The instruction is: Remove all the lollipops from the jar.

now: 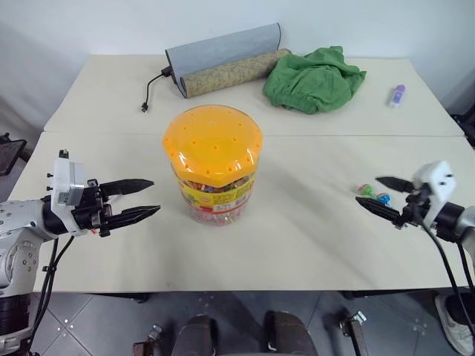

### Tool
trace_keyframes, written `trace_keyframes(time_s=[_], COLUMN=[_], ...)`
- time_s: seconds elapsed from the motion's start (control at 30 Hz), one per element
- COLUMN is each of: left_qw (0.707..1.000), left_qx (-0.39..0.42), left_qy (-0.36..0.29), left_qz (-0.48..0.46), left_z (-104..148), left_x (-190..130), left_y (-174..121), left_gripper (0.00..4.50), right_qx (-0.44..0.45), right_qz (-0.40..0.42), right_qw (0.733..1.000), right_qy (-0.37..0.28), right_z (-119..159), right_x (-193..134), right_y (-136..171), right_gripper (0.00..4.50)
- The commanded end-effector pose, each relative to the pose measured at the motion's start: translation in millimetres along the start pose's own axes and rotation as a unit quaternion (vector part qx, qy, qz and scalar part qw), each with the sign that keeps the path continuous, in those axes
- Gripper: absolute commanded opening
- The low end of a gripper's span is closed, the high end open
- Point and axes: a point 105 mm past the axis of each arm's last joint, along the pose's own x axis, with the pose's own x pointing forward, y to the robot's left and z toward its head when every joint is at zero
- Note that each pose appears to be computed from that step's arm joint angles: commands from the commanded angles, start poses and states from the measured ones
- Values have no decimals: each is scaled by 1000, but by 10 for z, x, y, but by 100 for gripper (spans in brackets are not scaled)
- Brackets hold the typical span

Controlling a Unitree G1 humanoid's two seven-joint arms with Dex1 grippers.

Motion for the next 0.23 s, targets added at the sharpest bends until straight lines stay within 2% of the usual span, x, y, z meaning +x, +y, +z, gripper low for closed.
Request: trace_keyframes(time_s=[0.03, 0.13, 0.23], left_qw=[998, 995, 989], left_qx=[23, 24, -4], left_qy=[32, 54, 50], left_qz=[55, 86, 139], left_z=[-90, -252, -434], left_x=[-164, -238, -290], left_y=[116, 121, 95], left_gripper=[278, 278, 278], right_qx=[-49, -73, -84], right_qz=[73, 151, 152], right_qw=[995, 985, 984], right_qy=[-40, -45, -50], right_z=[283, 237, 104], right_x=[-1, 115, 207], right_y=[306, 712, 876], right_gripper=[447, 447, 447])
